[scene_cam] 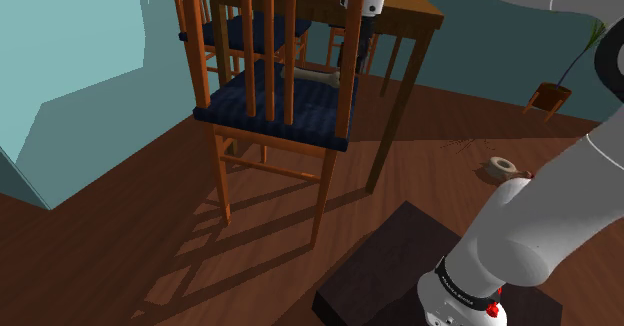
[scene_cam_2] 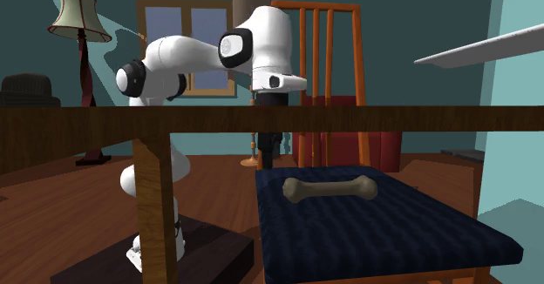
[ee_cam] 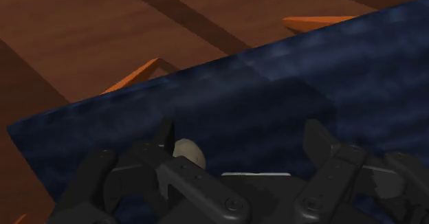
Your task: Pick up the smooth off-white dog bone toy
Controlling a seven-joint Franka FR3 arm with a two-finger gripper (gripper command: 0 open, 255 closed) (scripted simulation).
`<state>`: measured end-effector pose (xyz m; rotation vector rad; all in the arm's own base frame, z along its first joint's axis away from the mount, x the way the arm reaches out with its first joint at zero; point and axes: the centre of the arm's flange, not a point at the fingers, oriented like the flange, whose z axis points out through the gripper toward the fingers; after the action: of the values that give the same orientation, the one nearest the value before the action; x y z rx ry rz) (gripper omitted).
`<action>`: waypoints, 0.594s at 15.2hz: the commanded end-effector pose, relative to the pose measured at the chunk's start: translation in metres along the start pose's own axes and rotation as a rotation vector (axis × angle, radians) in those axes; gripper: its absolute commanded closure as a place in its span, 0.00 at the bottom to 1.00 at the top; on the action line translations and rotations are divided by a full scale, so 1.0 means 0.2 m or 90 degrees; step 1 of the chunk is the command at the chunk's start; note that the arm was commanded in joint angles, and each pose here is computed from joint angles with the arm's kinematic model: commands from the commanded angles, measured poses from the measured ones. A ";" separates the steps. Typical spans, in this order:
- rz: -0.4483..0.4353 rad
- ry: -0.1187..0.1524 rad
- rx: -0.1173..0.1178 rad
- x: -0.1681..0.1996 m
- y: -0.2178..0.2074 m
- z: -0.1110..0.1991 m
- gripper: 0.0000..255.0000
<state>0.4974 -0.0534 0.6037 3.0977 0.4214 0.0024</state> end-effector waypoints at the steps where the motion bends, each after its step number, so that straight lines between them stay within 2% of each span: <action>1: -0.044 -0.006 0.004 0.14 0.05 0.00 0.00; 9: -0.207 -0.027 0.024 0.69 0.15 0.01 0.00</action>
<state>0.6228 -0.0447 0.6027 3.0305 0.8685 -0.0675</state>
